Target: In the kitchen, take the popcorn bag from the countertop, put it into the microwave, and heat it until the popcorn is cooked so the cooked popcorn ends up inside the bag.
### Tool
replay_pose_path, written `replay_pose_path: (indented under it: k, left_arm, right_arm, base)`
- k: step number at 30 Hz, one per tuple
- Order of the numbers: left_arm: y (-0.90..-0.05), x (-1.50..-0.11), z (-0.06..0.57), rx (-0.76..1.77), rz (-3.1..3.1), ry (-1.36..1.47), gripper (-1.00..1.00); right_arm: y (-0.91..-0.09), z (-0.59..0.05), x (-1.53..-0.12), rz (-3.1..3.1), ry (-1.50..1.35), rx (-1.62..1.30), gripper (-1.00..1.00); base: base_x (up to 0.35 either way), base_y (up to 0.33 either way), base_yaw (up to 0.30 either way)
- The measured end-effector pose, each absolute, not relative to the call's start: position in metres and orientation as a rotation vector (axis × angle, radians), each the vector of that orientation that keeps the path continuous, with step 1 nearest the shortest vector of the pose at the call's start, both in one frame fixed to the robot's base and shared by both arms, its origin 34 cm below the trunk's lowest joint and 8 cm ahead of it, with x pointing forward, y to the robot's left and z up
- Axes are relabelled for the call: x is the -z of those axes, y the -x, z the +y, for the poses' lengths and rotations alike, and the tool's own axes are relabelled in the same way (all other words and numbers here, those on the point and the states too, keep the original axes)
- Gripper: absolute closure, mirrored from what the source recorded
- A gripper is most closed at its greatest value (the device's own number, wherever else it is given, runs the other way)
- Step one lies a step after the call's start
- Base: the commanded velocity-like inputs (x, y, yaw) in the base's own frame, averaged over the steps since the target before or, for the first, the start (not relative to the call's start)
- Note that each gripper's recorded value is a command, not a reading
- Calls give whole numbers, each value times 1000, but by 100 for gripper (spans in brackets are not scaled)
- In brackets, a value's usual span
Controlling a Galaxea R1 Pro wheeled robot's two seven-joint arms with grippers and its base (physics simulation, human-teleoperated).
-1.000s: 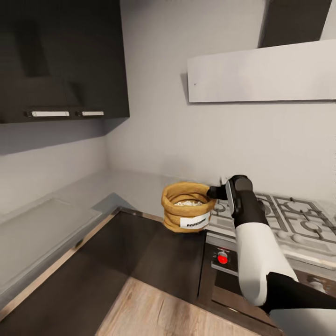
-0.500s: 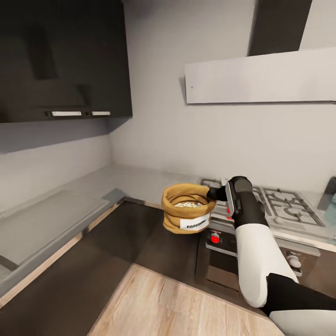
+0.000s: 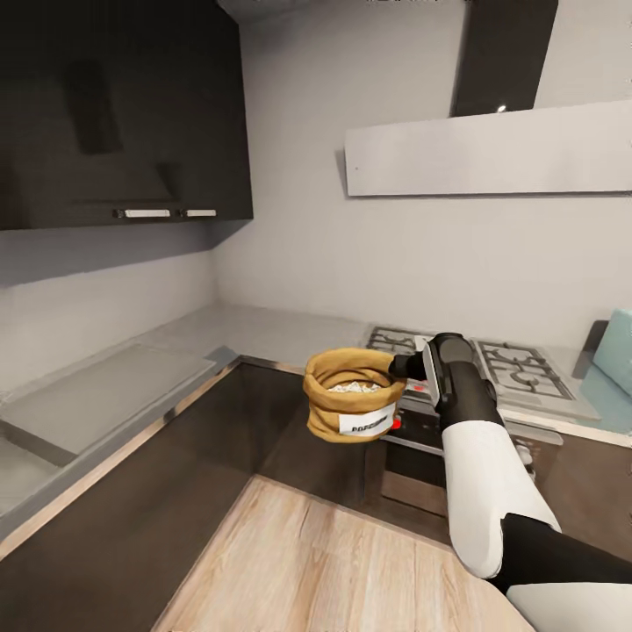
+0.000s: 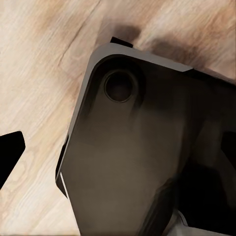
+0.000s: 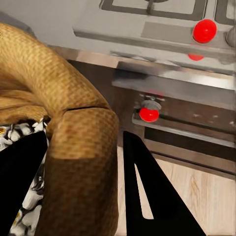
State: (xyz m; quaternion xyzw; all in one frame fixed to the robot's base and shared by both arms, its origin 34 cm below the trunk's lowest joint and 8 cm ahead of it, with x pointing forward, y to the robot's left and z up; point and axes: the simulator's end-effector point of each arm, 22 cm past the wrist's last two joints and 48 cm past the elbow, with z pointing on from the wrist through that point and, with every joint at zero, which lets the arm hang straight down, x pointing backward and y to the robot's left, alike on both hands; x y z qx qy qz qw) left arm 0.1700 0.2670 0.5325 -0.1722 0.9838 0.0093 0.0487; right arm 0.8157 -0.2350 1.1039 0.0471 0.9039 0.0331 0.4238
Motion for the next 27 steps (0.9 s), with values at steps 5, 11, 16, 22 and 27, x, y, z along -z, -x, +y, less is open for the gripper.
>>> replay_pose_path:
  k: [5, 11, 16, 22, 27]
  left_arm:
    - [-170, -533, 267, -28, 2998, 525, -100]
    - [-170, -533, 267, -28, 2998, 525, -100]
    - [-170, -533, 267, -28, 2998, 525, -100]
    - [-170, -533, 267, -28, 2998, 524, -100]
    - [-170, -533, 267, -28, 2999, 523, -100]
  right_arm:
    - [-815, -235, -1103, 2266, -118, -83, 100]
    - [-814, -259, -1095, 2283, -136, -41, 100]
    - [-814, -259, -1094, 2283, -138, -44, 100]
    - [-815, -259, -1095, 2283, -139, -49, 100]
    - [-815, -259, -1095, 2282, -140, -45, 100]
  base:
    - [-3, 0, -5]
    - [0, 0, -237]
    - [0, 0, -289]
    - [0, 0, -290]
    - [0, 0, -290]
